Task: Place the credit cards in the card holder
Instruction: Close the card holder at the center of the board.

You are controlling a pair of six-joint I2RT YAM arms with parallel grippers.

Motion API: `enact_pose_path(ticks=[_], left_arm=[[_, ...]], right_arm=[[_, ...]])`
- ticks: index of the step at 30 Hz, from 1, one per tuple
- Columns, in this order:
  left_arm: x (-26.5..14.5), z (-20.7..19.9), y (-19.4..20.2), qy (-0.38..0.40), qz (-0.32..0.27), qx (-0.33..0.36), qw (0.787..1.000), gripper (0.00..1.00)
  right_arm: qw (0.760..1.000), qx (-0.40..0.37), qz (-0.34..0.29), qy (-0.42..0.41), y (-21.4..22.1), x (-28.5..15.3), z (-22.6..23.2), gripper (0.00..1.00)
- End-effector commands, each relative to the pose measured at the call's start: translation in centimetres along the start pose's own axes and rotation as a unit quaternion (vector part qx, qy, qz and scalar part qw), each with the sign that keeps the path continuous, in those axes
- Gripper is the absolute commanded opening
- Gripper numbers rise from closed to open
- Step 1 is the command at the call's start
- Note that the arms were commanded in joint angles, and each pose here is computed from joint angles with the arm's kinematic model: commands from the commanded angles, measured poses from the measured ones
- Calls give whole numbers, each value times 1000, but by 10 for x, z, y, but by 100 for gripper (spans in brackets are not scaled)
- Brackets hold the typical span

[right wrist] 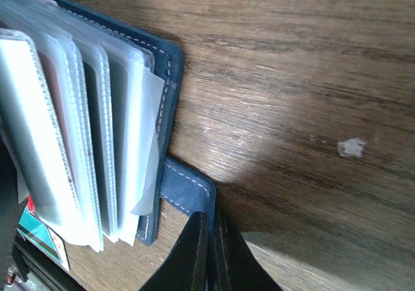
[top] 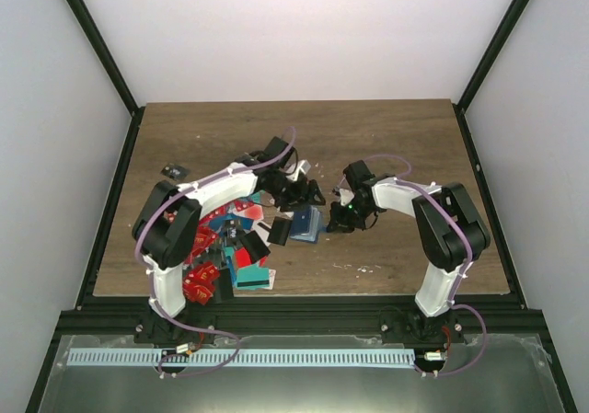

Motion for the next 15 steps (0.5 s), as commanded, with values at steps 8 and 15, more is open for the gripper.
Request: enact_pose_path(ticks=[8,15], left_arm=[[-67,40,-20,-79,-73,-15,994,48],[-43,72,-13,-115,-44,-28,992,21]], right_arm=[[1000,-2,0,6,-6,1,-5,1],[1000,-4,-3,4,-11,-1,-2,1]])
Point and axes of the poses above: each gripper's point midway between its finger pads, its own x axis out along the fingers, its own z axis along the line the jaws close on, y = z × x, the point moved 3 cm from there along -x, back along the fingers, and after that the axes turned 15 degrees about -x, right-handed, at the moved point
